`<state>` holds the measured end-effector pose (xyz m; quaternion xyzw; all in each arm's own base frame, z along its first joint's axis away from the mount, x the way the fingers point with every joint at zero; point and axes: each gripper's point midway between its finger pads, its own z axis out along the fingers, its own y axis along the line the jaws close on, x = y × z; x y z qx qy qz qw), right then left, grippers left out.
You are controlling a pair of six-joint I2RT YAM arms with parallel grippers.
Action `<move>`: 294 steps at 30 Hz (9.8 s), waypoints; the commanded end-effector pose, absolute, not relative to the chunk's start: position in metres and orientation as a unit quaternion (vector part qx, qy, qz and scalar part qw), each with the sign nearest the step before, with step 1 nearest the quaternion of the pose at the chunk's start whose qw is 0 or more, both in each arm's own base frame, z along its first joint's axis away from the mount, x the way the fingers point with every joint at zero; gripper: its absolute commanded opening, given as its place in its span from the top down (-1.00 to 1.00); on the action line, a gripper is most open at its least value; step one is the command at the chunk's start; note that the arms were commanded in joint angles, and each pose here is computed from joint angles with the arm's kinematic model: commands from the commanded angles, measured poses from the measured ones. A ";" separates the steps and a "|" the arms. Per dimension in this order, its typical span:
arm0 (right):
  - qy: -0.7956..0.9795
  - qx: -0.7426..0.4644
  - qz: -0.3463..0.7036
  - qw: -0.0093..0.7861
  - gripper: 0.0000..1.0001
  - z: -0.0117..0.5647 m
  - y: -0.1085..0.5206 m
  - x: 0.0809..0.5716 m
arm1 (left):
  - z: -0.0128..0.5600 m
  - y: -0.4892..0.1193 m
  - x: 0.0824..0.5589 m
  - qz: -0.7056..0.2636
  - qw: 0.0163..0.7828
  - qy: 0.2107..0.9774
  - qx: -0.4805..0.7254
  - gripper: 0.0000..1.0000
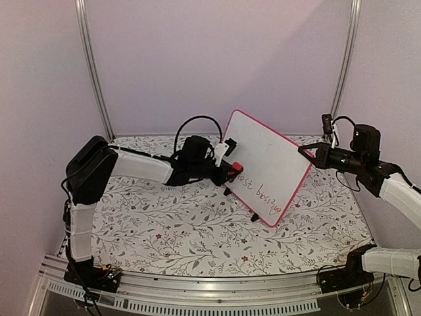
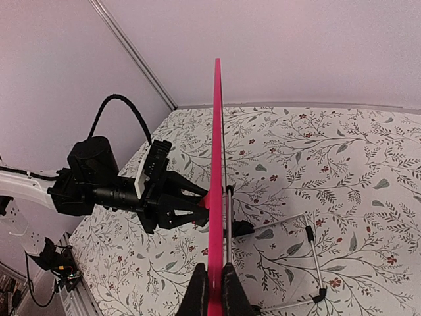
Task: Erase the whiteboard
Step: Erase the center of the whiteboard.
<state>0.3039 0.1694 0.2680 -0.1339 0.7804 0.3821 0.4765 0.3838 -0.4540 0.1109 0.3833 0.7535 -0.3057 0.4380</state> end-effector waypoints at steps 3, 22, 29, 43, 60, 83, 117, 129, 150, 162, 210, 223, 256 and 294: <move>0.794 -0.175 0.417 0.406 1.00 0.238 0.188 0.276 | 0.088 -0.455 0.364 -0.285 0.435 0.762 0.387 1.00; 0.795 -0.175 0.418 0.403 1.00 0.238 0.188 0.277 | 0.029 -0.434 0.356 -0.256 0.389 0.800 0.377 1.00; 0.795 -0.176 0.418 0.404 1.00 0.238 0.188 0.278 | 0.040 -0.438 0.357 -0.267 0.395 0.792 0.382 1.00; 0.794 -0.176 0.417 0.405 1.00 0.238 0.188 0.277 | 0.126 -0.471 0.362 -0.301 0.459 0.735 0.398 1.00; 0.794 -0.176 0.418 0.405 1.00 0.238 0.188 0.276 | 0.151 -0.479 0.370 -0.298 0.479 0.721 0.401 1.00; 0.795 -0.174 0.416 0.406 1.00 0.237 0.187 0.277 | 0.090 -0.464 0.360 -0.280 0.433 0.762 0.392 1.00; 0.795 -0.173 0.417 0.405 1.00 0.237 0.187 0.276 | 0.040 -0.455 0.337 -0.282 0.386 0.782 0.399 1.00; 0.795 -0.174 0.418 0.404 1.00 0.237 0.188 0.276 | 0.074 -0.472 0.332 -0.283 0.419 0.757 0.414 1.00; 0.795 -0.174 0.418 0.403 1.00 0.237 0.188 0.277 | 0.115 -0.486 0.342 -0.290 0.450 0.733 0.421 1.00; 0.796 -0.174 0.418 0.403 1.00 0.236 0.188 0.277 | 0.124 -0.487 0.342 -0.293 0.455 0.728 0.421 1.00; 0.795 -0.174 0.418 0.404 1.00 0.236 0.188 0.276 | 0.160 -0.490 0.351 -0.292 0.491 0.711 0.411 1.00; 0.795 -0.174 0.418 0.403 1.00 0.237 0.188 0.277 | 0.163 -0.490 0.351 -0.294 0.492 0.709 0.411 1.00; 0.793 -0.177 0.417 0.407 1.00 0.244 0.189 0.279 | 0.104 -0.472 0.330 -0.301 0.441 0.743 0.404 1.00; 0.792 -0.179 0.416 0.409 1.00 0.246 0.189 0.280 | 0.127 -0.495 0.334 -0.306 0.450 0.728 0.417 1.00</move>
